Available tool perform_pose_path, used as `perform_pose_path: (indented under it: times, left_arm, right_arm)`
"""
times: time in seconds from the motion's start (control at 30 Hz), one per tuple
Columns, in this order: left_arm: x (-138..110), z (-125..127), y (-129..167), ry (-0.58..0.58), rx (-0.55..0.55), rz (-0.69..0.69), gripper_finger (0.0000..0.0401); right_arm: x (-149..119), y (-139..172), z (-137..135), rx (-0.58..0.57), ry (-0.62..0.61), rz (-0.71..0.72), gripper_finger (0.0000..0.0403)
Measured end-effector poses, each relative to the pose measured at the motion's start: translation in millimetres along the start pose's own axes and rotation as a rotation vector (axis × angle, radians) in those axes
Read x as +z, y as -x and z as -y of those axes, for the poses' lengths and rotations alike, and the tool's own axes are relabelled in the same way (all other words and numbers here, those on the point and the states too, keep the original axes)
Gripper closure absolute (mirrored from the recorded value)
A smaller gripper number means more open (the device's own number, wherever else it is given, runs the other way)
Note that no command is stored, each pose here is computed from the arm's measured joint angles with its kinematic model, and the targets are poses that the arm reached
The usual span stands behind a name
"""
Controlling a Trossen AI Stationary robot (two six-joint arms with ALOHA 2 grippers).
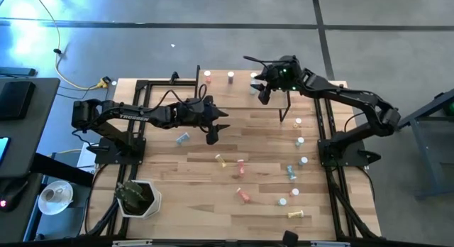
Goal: Pick and place medicine bottles onto shelf by color
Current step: Put the pink pill bottle on the shelf aligned with the other pink pill bottle
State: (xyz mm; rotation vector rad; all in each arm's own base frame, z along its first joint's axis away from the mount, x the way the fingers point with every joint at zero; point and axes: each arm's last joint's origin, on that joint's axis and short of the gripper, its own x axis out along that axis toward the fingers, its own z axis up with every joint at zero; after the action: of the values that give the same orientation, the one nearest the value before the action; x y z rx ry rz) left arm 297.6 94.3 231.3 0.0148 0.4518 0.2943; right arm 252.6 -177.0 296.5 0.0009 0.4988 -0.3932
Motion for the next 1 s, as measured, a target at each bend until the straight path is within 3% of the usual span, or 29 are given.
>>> perform_pose_path:
  times: [0.37, 0.8, 1.0]
  left_arm:
    - [-4, 5, 0, -0.005, -0.017, -0.040, 0.0201]
    - [-4, 22, 1, -0.021, -0.067, -0.048, 0.0201]
    - [-4, 23, 1, -0.009, -0.062, -0.048, 0.0201]
  right_arm:
    - [14, 35, -26, 0.064, 0.014, 0.045, 0.0234]
    - [18, 81, -74, 0.218, -0.025, 0.010, 0.0234]
    - [12, 105, -85, 0.236, 0.002, -0.031, 0.0234]
